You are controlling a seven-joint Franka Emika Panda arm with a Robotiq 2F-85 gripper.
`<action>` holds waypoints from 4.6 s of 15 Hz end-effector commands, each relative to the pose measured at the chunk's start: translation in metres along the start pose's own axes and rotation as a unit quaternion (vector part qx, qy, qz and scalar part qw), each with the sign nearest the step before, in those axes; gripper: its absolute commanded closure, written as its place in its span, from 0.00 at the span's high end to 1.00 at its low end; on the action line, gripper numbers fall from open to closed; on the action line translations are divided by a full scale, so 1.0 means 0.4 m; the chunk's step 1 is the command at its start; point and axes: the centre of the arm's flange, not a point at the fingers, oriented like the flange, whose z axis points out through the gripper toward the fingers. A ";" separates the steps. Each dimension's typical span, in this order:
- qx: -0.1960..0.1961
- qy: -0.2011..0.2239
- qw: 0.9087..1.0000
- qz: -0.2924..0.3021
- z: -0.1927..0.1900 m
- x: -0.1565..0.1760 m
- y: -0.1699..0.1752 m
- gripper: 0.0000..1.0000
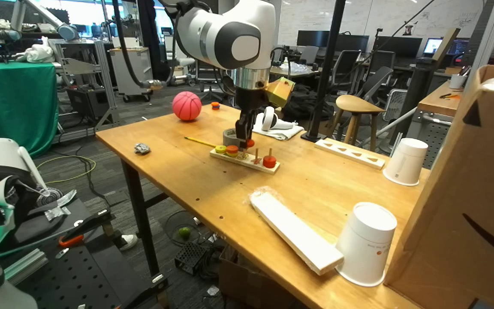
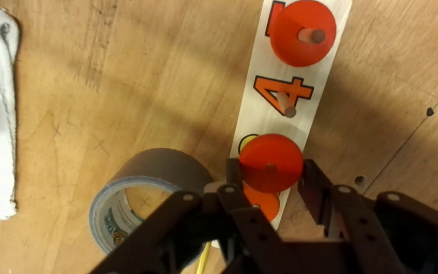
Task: Move the right and middle blocks blocks to the first right position, respectively
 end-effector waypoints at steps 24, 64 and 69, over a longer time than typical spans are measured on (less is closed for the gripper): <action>0.005 -0.052 0.997 0.059 -0.039 -0.139 -0.032 0.24; -0.010 -0.005 0.996 0.085 -0.054 -0.064 -0.020 1.00; -0.017 0.017 0.997 0.073 -0.046 0.051 0.024 1.00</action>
